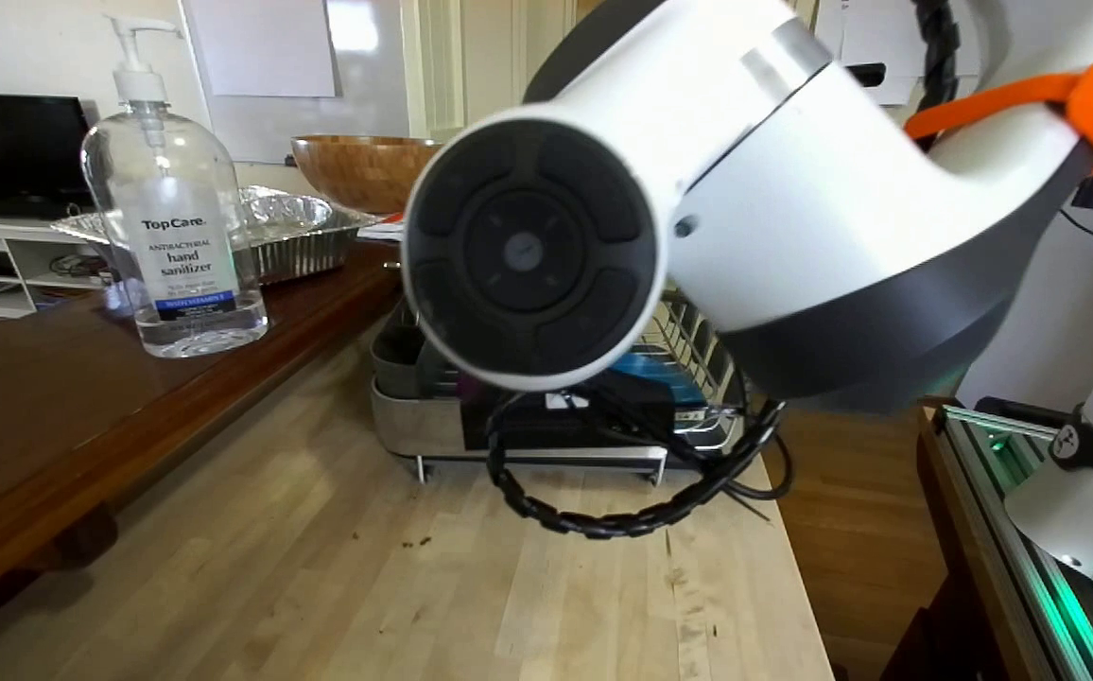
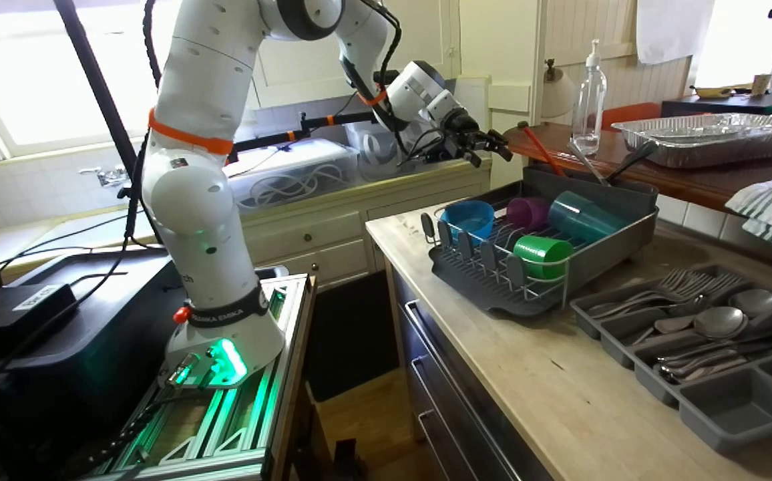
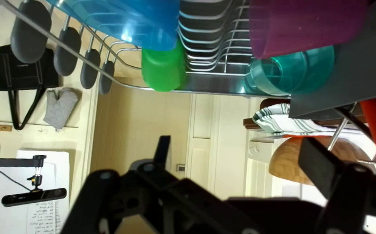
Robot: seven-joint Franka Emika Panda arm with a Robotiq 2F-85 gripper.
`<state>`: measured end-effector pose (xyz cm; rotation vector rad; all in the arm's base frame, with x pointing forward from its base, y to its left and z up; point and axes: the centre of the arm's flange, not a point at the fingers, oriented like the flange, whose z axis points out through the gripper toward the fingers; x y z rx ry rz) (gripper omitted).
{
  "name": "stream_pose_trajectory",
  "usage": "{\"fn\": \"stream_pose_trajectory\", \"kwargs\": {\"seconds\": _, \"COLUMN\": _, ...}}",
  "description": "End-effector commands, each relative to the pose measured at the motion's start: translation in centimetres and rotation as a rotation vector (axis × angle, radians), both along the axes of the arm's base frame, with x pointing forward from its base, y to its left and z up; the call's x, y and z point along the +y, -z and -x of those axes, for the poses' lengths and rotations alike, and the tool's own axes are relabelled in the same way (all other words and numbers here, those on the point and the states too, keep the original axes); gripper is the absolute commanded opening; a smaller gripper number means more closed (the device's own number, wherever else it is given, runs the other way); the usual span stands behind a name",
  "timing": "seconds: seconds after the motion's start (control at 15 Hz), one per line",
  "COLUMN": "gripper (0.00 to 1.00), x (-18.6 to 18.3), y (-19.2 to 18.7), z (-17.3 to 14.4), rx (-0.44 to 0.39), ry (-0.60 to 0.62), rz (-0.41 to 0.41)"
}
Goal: Place the pink cup on the dish rack
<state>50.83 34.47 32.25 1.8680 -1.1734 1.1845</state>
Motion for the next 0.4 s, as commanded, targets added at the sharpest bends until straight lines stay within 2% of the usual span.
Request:
{"fn": "stream_pose_trajectory", "kwargs": {"seconds": 0.0, "gripper": 1.0, "x": -6.0, "y": -2.8, "z": 5.1, "rx": -0.053, "ry": -0.088, "rz": -0.096}}
{"fn": "stream_pose_trajectory", "kwargs": {"seconds": 0.2, "gripper": 1.0, "x": -9.6, "y": -4.5, "z": 5.5, "rx": -0.109, "ry": -0.011, "rz": -0.23}}
{"fn": "stream_pose_trajectory", "kwargs": {"seconds": 0.27, "gripper": 1.0, "x": -4.8, "y": -3.5, "z": 2.4, "rx": -0.072, "ry": -0.028, "rz": -0.138}}
{"fn": "stream_pose_trajectory", "kwargs": {"seconds": 0.33, "gripper": 1.0, "x": -5.8, "y": -4.1, "z": 2.6, "rx": -0.079, "ry": -0.022, "rz": -0.144}}
